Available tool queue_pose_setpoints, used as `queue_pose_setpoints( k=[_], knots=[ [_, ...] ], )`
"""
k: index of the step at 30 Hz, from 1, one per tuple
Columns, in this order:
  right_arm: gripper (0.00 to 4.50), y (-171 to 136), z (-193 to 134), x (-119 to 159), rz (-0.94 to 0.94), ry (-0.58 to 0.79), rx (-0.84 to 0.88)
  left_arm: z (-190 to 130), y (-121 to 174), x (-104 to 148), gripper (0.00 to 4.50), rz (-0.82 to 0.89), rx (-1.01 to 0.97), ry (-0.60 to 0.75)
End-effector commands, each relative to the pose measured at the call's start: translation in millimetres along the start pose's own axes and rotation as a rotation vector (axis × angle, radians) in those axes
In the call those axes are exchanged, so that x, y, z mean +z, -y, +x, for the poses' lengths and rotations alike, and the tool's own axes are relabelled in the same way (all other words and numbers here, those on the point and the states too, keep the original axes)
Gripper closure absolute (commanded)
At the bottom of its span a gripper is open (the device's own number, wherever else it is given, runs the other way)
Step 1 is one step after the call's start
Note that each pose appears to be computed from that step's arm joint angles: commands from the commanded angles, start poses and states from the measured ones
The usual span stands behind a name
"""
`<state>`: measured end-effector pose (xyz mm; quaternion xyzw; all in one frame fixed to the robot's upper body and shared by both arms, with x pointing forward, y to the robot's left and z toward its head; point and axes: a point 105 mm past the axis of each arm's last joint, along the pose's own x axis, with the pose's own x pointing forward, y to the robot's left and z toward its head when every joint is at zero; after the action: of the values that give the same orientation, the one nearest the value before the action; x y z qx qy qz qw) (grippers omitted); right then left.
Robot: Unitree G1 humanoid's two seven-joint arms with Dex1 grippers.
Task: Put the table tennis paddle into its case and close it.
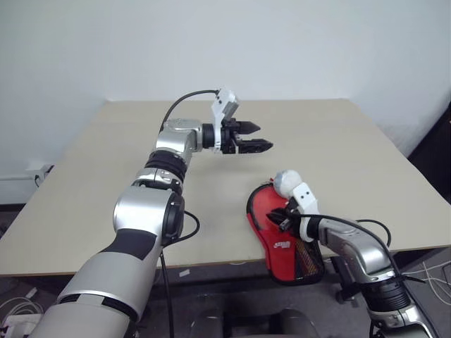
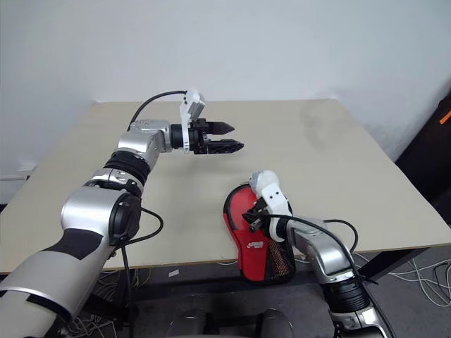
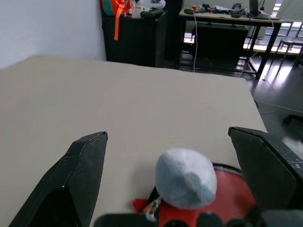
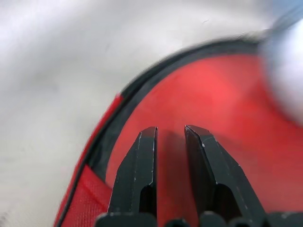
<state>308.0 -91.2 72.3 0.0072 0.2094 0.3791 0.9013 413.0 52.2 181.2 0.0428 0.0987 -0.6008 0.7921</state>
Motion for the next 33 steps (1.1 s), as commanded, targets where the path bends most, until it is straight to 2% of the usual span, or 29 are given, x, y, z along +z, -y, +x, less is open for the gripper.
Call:
queue_pose_setpoints(
  k=[1,3,4,5,7,9,13,18,21,24,28,33],
  knots=[
    [3.53,4.1,-11.5,41.2,-0.029,0.158,0.004,-11.2,0.3,-12.1,0.03,0.059,-0.015,-0.071],
    [3.53,11.9,-13.9,47.9,-0.043,0.179,-0.029,-22.1,0.5,-32.1,0.03,0.058,-0.024,-0.132],
    [3.16,14.4,-14.9,50.2,-0.025,0.19,-0.032,-26.3,1.6,-38.7,0.0,0.054,-0.033,-0.149],
    [2.97,15.5,-16.8,53.3,-0.017,0.204,-0.03,-30.3,3.1,-45.0,0.0,0.048,-0.045,-0.165],
    [2.36,15.2,-21.6,61.0,-0.011,0.238,-0.018,-34.4,7.7,-54.6,0.0,0.044,-0.074,-0.188],
    [1.56,14.0,-26.6,69.4,-0.013,0.272,-0.005,-32.1,15.5,-60.5,0.0,0.04,-0.117,-0.195],
    [0.11,16.3,-32.8,86.3,-0.018,0.334,-0.011,-13.6,41.3,-59.1,0.0,0.072,-0.237,-0.164],
    [0.11,32.7,-31.3,94.8,-0.027,0.347,-0.097,15.3,75.9,-54.0,0.0,0.103,-0.338,-0.125],
    [0.11,44.9,-30.9,98.5,-0.009,0.358,-0.158,35.9,91.9,-63.0,0.0,0.097,-0.364,-0.147],
    [0.11,50.3,-30.5,101.2,-0.008,0.364,-0.193,50.2,94.4,-74.7,0.0,0.11,-0.324,-0.177],
    [0.11,51.5,-25.3,100.4,0.003,0.347,-0.204,70.0,89.3,-105.0,0.0,0.084,-0.207,-0.264],
    [0.11,59.1,-13.3,85.2,0.03,0.239,-0.238,77.0,81.6,-123.0,0.0,0.071,-0.107,-0.294]
  ],
)
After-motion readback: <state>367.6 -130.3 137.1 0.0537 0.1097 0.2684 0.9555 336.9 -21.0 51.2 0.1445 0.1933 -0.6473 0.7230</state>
